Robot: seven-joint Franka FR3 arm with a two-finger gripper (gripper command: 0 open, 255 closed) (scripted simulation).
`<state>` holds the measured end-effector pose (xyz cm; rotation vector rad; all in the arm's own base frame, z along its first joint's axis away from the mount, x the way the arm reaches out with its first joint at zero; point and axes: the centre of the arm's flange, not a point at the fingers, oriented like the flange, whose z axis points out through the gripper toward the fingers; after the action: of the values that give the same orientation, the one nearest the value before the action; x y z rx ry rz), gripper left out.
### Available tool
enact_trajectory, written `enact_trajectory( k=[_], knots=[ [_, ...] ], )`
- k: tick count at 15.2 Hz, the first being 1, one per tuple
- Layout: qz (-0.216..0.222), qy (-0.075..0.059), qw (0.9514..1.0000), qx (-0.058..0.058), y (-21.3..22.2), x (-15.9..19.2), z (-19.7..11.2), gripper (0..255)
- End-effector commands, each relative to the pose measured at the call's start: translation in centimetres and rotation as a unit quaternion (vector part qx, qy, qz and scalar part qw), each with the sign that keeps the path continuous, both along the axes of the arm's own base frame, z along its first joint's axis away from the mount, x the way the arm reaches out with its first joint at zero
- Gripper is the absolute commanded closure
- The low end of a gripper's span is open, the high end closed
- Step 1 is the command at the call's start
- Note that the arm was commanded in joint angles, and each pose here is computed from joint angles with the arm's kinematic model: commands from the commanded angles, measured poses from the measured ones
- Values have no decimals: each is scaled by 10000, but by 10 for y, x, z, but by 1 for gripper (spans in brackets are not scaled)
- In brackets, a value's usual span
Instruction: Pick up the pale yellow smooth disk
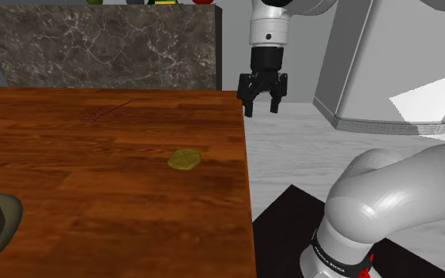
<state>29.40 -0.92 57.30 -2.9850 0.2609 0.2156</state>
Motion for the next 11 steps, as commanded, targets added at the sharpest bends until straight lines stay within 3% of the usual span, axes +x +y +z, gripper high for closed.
enact_trajectory(
  k=[1,11],
  knots=[
    [0,0,10000,0,0,0,0,0],
    [-583,-364,9961,-547,145,-21,23,0]
  ],
)
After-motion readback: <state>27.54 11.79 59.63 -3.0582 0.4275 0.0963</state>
